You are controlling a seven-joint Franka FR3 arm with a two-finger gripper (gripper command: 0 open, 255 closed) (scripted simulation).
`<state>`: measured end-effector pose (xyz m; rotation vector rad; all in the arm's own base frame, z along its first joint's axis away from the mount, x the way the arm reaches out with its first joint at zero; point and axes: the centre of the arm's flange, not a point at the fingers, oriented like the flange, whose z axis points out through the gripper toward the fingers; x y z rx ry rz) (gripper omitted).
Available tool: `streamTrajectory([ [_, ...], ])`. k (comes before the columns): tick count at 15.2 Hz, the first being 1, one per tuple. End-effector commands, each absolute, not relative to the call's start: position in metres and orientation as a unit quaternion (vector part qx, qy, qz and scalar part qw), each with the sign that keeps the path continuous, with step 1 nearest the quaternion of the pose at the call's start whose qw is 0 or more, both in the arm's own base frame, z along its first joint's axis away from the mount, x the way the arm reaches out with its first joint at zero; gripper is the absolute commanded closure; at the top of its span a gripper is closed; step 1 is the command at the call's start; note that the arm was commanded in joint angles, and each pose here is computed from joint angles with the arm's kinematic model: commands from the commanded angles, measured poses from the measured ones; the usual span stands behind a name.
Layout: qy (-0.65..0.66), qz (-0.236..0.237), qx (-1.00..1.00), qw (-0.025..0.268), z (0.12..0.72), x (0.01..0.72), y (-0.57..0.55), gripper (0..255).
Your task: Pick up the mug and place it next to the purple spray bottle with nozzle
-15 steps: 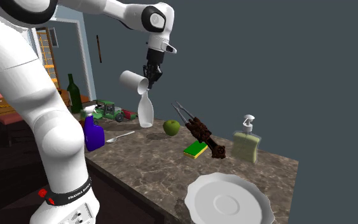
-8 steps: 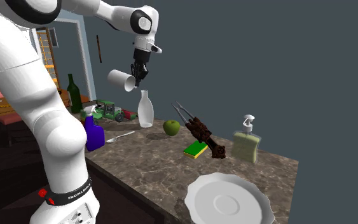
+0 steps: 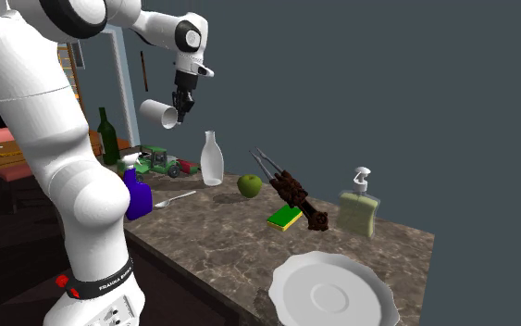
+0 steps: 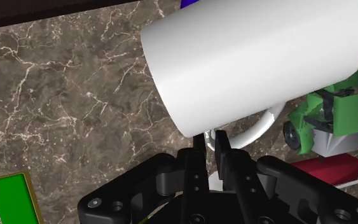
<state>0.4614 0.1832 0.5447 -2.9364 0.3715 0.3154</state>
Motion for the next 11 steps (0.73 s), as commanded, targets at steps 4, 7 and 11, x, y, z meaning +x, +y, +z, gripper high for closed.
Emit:
streamTrajectory([
  [4,0.125,0.106,-0.983,0.083,0.53,0.461,0.202,255],
  [7,0.125,0.106,-0.983,0.083,0.514,0.461,0.202,255],
  [11,0.125,0.106,-0.983,0.083,0.493,0.461,0.202,255],
])
